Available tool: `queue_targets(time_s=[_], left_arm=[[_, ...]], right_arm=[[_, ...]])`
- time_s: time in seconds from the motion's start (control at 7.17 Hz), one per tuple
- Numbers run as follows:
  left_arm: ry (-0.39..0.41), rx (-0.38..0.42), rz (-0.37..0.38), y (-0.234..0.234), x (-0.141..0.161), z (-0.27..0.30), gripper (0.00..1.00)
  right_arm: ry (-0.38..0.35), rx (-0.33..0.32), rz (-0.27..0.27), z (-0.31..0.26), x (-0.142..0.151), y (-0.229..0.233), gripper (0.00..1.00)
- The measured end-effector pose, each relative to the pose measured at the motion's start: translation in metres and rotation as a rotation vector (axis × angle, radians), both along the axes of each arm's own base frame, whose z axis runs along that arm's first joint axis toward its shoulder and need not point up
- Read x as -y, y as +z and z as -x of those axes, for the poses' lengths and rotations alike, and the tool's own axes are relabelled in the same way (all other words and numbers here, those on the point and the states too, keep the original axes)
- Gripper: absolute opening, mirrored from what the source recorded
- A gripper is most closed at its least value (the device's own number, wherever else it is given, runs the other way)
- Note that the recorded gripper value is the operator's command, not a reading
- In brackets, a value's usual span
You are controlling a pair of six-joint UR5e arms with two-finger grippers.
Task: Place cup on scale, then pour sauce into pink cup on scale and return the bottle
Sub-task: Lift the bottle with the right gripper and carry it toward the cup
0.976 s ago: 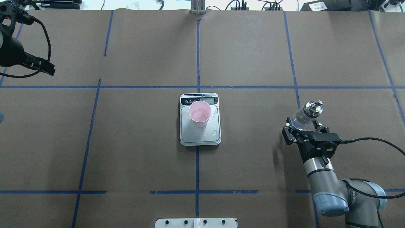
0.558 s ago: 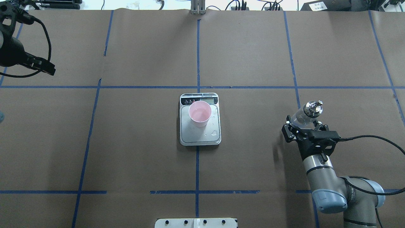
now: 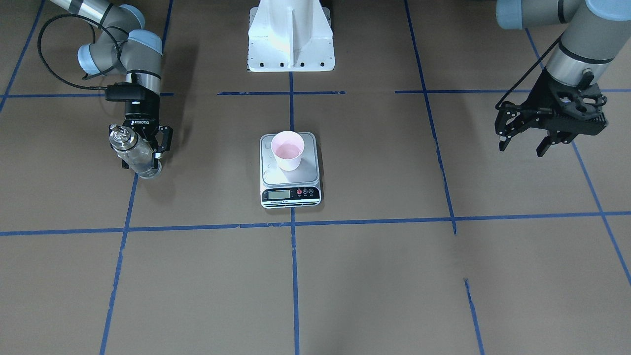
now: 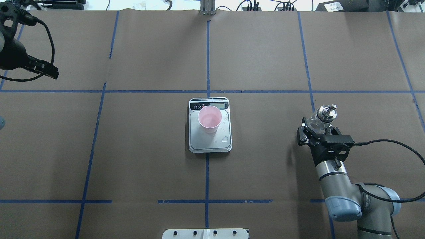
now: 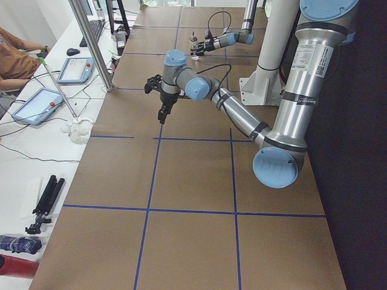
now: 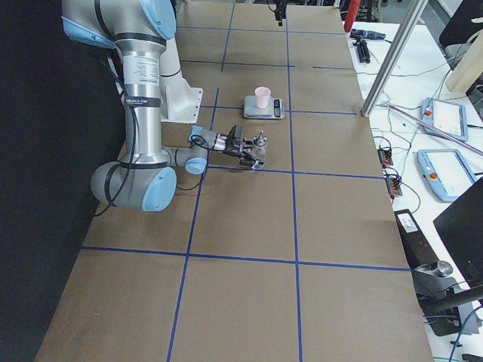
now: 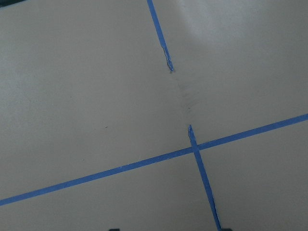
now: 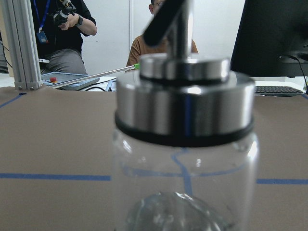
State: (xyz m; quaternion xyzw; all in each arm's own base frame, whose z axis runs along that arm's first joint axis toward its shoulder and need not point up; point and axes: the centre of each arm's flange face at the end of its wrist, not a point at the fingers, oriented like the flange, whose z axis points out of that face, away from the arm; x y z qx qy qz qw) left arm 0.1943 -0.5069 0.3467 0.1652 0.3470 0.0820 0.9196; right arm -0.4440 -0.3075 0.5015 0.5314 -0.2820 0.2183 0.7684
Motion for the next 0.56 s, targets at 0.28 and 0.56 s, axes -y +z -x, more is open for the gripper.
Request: queue_targets(time_s=[0.28, 0.56], left_arm=[[0.001, 0.0, 0.001, 0.0, 0.0, 0.0, 0.75], [0.001, 0.0, 0.001, 0.0, 0.0, -0.001, 0.75]], right_arm=[[-0.013, -0.046, -0.024, -0.003, 0.006, -0.019, 0.0], [-0.038, -0.094, -0.053, -0.01, 0.013, -0.049, 0.0]])
